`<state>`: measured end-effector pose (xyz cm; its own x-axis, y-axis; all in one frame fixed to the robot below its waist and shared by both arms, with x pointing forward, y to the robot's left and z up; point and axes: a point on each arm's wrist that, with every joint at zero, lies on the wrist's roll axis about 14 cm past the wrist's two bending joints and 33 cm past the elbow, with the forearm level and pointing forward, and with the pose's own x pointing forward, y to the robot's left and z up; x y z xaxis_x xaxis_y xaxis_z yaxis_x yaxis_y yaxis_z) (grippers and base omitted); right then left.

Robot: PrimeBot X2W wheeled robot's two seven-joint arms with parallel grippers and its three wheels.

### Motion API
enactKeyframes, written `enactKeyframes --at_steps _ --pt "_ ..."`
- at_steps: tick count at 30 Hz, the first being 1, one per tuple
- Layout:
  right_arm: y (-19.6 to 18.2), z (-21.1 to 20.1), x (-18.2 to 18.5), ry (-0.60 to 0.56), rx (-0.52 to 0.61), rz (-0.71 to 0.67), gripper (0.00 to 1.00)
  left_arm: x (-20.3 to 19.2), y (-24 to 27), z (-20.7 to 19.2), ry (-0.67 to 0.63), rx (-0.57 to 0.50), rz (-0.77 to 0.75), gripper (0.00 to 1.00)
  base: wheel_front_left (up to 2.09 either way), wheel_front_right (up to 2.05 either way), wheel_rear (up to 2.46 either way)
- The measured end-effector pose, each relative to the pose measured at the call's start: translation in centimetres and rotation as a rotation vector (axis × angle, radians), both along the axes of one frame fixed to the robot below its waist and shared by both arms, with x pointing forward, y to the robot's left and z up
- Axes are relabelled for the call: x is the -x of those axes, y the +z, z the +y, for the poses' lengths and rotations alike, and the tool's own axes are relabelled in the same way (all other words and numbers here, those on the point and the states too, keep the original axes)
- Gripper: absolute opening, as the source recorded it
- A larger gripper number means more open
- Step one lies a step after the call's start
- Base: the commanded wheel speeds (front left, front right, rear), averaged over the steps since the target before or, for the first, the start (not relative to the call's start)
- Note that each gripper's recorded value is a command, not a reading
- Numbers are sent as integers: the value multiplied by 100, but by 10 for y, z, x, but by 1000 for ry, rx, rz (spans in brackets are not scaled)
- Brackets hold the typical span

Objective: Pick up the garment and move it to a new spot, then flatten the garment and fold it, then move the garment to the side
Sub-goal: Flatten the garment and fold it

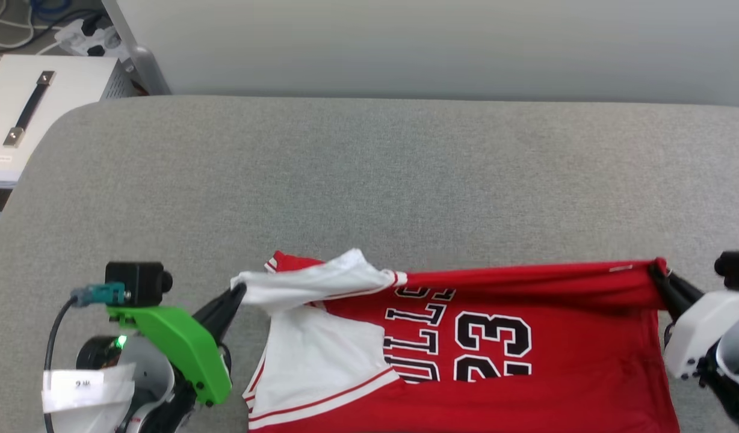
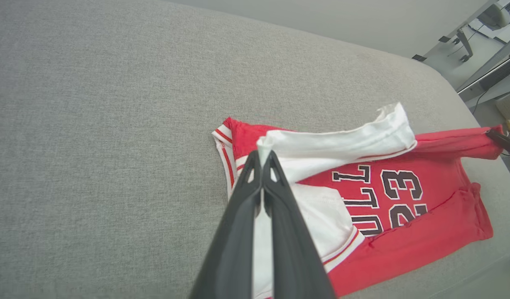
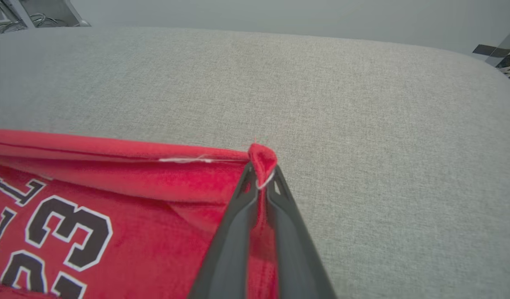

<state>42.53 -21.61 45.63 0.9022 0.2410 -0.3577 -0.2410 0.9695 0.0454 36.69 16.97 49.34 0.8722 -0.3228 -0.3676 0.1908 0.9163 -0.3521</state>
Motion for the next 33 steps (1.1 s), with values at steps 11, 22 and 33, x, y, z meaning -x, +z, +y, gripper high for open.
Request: enactKeyframes --at_steps 11,22,33 --pt "-16 -4 47 -21 -48 31 0 46 -36 -6 -36 -15 146 0 0 0 0" --pt "-36 5 72 88 25 94 0 64 -76 -6 -63 -57 282 0 0 0 0" --pt "-61 7 84 168 123 171 100 68 -103 -6 -105 -131 343 100 0 0 0"
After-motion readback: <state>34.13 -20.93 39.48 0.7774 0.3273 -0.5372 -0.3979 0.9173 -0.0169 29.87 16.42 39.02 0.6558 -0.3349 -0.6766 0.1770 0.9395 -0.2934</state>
